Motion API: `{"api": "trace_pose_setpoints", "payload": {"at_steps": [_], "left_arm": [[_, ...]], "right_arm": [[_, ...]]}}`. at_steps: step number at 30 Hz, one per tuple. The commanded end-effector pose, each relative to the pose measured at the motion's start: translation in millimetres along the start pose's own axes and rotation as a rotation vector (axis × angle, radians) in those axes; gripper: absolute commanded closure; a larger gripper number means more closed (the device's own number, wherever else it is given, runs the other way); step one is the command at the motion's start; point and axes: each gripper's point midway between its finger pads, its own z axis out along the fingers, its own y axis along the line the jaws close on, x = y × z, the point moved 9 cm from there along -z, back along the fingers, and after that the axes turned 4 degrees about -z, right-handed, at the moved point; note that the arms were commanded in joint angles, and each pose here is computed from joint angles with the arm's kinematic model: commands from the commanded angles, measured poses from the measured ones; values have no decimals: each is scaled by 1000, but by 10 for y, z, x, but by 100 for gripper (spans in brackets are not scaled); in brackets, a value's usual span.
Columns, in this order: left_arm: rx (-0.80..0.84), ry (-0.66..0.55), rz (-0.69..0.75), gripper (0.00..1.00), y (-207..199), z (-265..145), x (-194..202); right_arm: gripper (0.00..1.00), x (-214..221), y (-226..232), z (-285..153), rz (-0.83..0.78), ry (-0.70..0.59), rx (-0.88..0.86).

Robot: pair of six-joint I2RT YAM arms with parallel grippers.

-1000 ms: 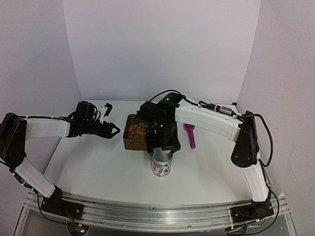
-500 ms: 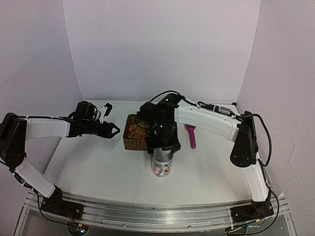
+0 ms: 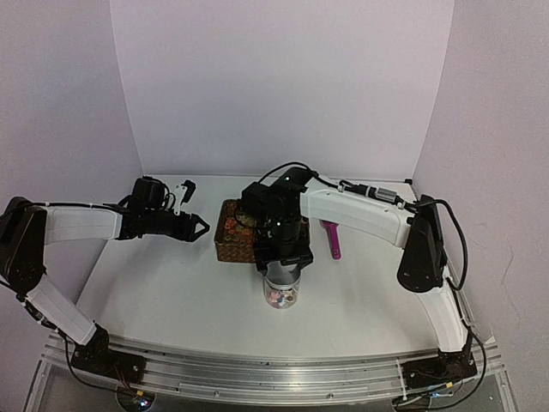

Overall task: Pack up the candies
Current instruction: Close the bottle lid on the packing bottle.

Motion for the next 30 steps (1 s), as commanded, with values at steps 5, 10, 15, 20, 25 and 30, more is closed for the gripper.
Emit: {"api": "trace_pose_setpoints", "payload": {"at_steps": [5,10,15,20,25,30], "left_arm": [[29,-57,21,33,-63,-94,-124],[34,-53,30,30,-68,-94,-117],[58,-52,37,26,-88,-96,-120],[133,-62,80,23,-163,-129,-138],[313,-119,196,22,-343,-268,-145],[370,-108,222,22,-515,-293,-176]], "right_arm": [[13,2,36,121,-12,14,-4],[4,-15,35,59,-8,-10,-16],[2,-27,36,-14,-6,-28,-29],[2,-91,55,-268,-6,-95,-73],[2,-140,12,-613,3,-185,-118],[2,-86,-202,-679,38,-195,-77]]}}
